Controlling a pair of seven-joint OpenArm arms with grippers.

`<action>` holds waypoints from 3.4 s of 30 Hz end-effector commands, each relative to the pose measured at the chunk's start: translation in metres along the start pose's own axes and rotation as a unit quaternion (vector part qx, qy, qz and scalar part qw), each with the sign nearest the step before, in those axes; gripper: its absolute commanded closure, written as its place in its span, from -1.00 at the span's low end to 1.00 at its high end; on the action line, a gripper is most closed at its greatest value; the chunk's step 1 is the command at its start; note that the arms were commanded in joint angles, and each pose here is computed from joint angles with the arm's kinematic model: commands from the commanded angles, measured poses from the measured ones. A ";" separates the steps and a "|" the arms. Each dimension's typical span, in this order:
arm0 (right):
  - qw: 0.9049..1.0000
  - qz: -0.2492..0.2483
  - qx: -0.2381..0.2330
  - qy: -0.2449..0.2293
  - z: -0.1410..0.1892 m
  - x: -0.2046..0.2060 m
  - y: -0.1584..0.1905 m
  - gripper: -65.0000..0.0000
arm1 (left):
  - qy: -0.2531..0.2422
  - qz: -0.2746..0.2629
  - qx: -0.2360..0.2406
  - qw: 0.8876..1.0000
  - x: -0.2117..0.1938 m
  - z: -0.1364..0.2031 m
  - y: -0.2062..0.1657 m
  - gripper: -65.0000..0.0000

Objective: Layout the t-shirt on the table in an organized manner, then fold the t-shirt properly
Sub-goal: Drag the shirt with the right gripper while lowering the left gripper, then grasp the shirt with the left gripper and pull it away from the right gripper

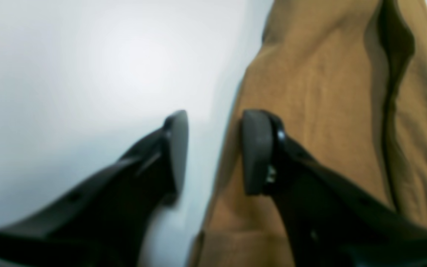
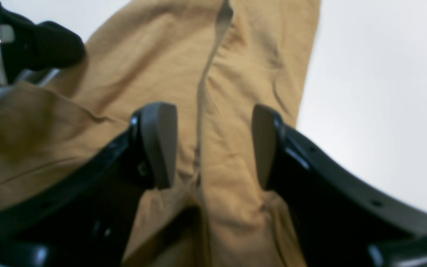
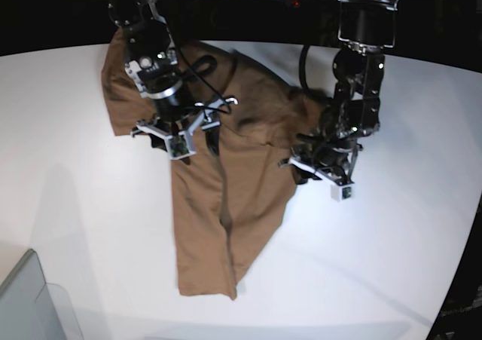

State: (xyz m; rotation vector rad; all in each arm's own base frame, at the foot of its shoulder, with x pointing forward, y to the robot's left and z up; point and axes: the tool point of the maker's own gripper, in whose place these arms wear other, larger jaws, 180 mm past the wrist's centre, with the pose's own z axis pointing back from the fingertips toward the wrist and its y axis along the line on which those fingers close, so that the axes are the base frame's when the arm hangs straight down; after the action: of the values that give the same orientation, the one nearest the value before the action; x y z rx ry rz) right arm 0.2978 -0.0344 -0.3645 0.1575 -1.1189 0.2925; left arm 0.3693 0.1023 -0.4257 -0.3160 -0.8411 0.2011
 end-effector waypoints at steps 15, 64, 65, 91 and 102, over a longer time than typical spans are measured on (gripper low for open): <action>0.999 0.016 -0.002 0.048 -0.055 -0.028 -0.008 0.00 | -0.008 0.001 0.006 1.000 0.000 0.001 0.006 0.99; 0.938 -0.135 -0.311 -0.066 0.041 0.006 -0.221 -0.13 | -0.059 0.010 -0.044 0.997 0.040 0.022 -0.044 -0.38; 0.938 -0.134 -0.311 -0.067 0.044 0.007 -0.219 -0.13 | -0.066 0.014 -0.052 0.996 0.049 0.017 -0.053 -0.54; 0.940 -0.124 -0.318 -0.019 0.087 -0.037 -0.198 -0.13 | -0.040 -0.107 -0.048 0.992 0.035 -0.102 -0.125 -0.55; 0.954 -0.120 -0.273 0.026 0.104 -0.064 -0.147 -0.12 | -0.043 -0.098 -0.046 0.993 0.037 -0.101 -0.123 0.96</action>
State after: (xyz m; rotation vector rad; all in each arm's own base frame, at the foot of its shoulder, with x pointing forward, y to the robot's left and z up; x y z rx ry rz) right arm 0.2221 -0.2103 -0.3859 -0.1981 -1.0317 -0.2394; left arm 0.4695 -0.0159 -0.4289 -0.3002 -0.9603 -0.0061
